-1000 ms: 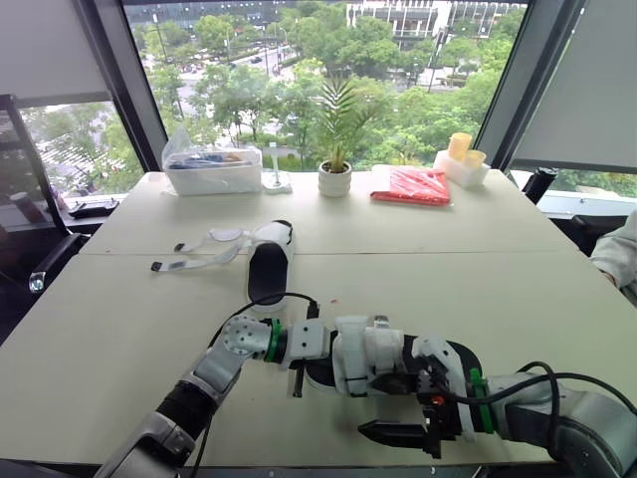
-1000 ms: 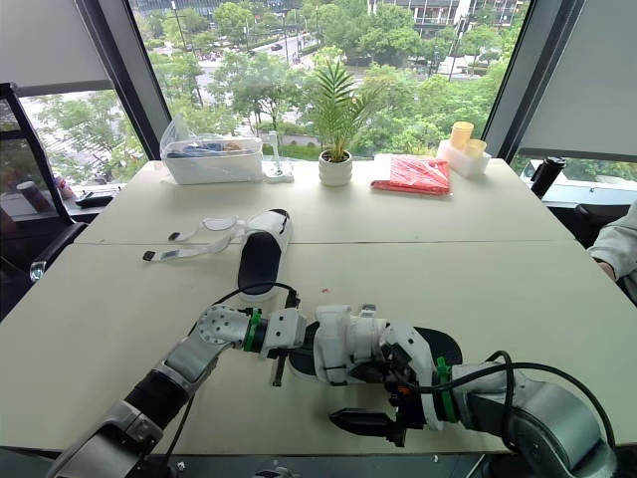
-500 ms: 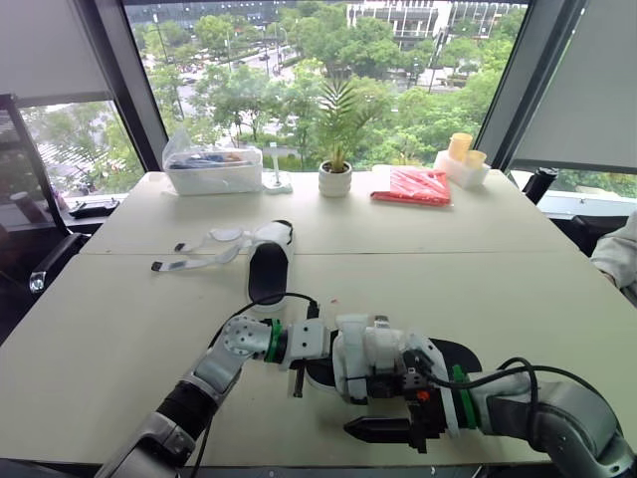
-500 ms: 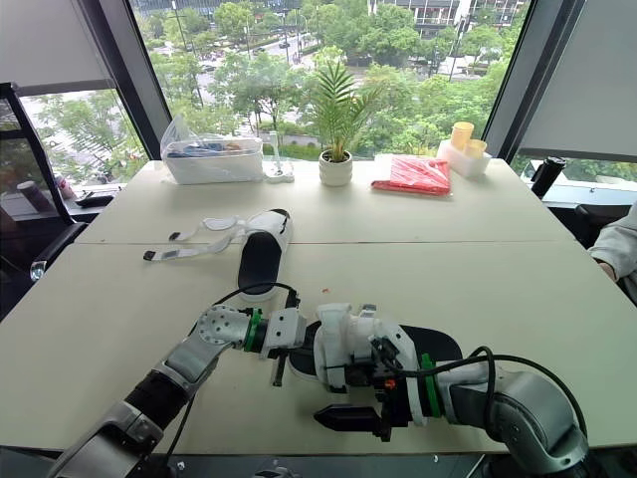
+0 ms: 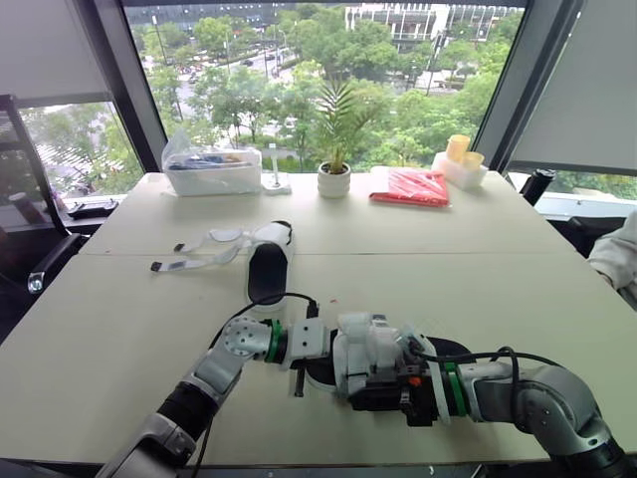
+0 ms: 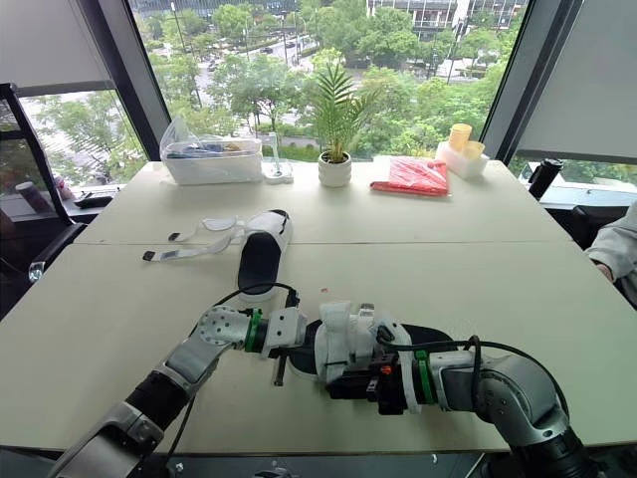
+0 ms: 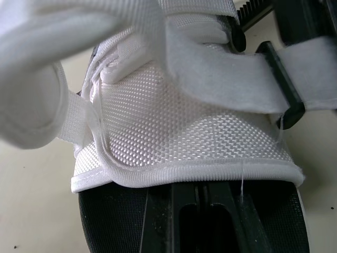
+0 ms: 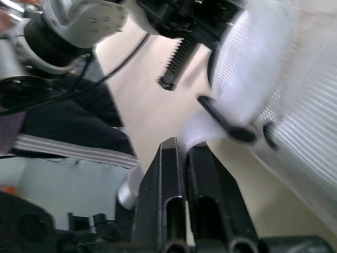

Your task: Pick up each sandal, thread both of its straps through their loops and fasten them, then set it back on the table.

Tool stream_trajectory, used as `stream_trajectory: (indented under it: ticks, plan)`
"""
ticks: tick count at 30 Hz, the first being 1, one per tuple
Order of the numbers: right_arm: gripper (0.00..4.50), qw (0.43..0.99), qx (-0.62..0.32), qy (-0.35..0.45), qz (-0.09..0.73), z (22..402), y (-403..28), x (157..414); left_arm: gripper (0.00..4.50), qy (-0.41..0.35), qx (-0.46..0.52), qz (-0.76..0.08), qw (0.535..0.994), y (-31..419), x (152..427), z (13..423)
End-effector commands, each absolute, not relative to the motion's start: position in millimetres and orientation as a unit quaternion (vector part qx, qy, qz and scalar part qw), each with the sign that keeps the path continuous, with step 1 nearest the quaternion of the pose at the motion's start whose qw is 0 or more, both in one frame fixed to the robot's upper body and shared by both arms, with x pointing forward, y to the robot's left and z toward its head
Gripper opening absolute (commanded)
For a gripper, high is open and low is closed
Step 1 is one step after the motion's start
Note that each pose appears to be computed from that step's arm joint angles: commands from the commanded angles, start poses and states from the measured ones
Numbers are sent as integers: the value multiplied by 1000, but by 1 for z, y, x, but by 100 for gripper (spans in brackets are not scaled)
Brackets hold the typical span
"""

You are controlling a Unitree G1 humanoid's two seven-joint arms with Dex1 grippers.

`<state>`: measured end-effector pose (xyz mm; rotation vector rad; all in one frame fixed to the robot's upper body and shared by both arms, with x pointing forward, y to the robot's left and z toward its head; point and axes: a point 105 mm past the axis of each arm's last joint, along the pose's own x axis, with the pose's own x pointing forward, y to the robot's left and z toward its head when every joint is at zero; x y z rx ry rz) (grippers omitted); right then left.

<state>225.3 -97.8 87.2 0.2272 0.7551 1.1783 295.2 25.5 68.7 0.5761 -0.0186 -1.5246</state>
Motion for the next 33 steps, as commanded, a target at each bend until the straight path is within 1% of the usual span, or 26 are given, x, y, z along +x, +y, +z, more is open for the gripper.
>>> stream_trajectory:
  ticks: [1,5,7,11,15,19,22,24,26,29,33]
  plan:
    - [5,742,90,387,540,79,-104,212,0,127,264,-682,670,47,280,7]
    - [5,685,122,449,562,73,-109,182,0,133,265,-688,662,48,276,6]
    - [5,666,135,465,568,72,-109,171,0,135,266,-688,661,49,275,5]
    - [5,624,142,492,590,75,-108,141,0,142,266,-686,662,51,273,2]
    - [5,621,139,478,606,87,-105,133,0,151,275,-681,662,52,273,-3]
    - [5,636,115,442,622,107,-105,138,0,156,293,-684,650,52,270,-9]
    - [5,681,49,366,632,145,-107,165,0,162,312,-688,635,53,267,-16]
    - [5,693,30,345,632,157,-108,173,0,164,317,-689,631,53,267,-18]
    - [5,712,2,309,630,179,-108,195,0,170,322,-693,622,53,264,-23]
    - [5,724,-20,281,630,197,-106,211,0,173,329,-697,614,53,262,-27]
    - [5,762,-29,228,606,220,-97,260,0,171,350,-701,597,55,261,-33]
